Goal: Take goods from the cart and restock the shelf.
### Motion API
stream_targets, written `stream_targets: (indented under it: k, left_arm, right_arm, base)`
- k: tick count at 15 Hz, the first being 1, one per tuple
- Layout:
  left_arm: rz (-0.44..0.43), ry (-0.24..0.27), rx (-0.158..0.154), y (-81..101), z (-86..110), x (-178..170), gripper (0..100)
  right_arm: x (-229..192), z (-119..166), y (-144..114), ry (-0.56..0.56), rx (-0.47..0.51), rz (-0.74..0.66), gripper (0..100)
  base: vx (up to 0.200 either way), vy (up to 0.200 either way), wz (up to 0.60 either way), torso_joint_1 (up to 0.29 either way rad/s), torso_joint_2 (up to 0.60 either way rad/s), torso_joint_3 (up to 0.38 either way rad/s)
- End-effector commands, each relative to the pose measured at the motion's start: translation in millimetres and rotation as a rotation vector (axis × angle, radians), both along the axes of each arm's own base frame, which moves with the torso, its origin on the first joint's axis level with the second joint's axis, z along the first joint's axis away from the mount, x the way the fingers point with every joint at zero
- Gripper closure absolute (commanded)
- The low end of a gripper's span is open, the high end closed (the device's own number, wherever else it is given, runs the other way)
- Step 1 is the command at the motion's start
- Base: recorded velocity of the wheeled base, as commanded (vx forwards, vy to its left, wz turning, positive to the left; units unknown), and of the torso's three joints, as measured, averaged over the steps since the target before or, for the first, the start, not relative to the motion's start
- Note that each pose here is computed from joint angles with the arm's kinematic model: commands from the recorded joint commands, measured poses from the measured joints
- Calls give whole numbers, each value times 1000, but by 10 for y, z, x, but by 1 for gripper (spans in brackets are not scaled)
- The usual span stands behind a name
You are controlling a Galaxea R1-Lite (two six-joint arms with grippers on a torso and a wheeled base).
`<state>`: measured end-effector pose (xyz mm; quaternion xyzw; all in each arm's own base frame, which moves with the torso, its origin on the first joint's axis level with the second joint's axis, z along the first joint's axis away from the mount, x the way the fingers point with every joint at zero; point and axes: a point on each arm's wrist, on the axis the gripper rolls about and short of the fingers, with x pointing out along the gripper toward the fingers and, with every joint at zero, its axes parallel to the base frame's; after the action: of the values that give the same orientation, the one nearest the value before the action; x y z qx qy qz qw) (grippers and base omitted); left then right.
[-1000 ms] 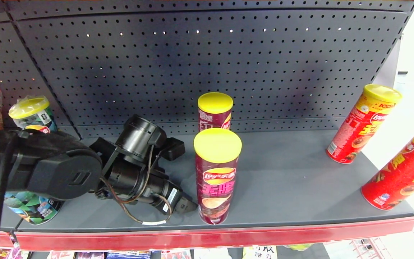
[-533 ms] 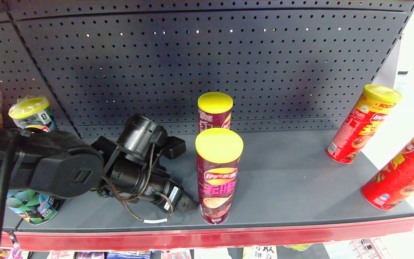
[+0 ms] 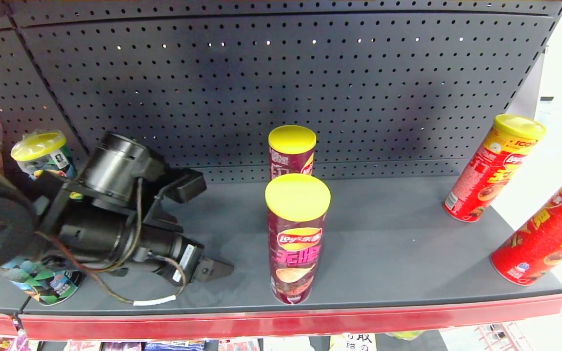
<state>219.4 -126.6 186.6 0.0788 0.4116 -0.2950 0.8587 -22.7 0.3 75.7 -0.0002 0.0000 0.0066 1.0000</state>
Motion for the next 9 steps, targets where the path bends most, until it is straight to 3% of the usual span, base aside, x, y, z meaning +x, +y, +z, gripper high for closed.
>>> stream_targets:
  k: [1, 3, 5, 6, 7, 9]
  left_arm:
    - [25, -187, -95, 493, 480, -809, 0]
    - [89, -323, -130, 852, 441, -1404, 0]
    - [166, -479, -164, 1186, 101, -2041, 0]
    - [252, -593, -162, 1340, -144, -2346, 0]
    - [355, -670, -143, 1468, -379, -2614, 0]
    - [470, -664, -67, 1568, -644, -2853, 0]
  right_arm:
    - [0, 0, 0, 0, -1, 1, 0]
    - [0, 1, 0, -2, 0, 1, 0]
    - [0, 1, 0, -2, -1, 1, 0]
    - [0, 1, 0, -2, -3, 2, 0]
    - [0, 0, 0, 0, -1, 2, 0]
    - [0, 1, 0, -2, 0, 2, 0]
  base:
    - [0, 0, 0, 0, 0, 0]
    - [0, 0, 0, 0, 0, 0]
    - [0, 0, 0, 0, 0, 0]
    - [0, 0, 0, 0, 0, 0]
    - [0, 0, 0, 0, 0, 0]
    - [0, 0, 0, 0, 0, 0]
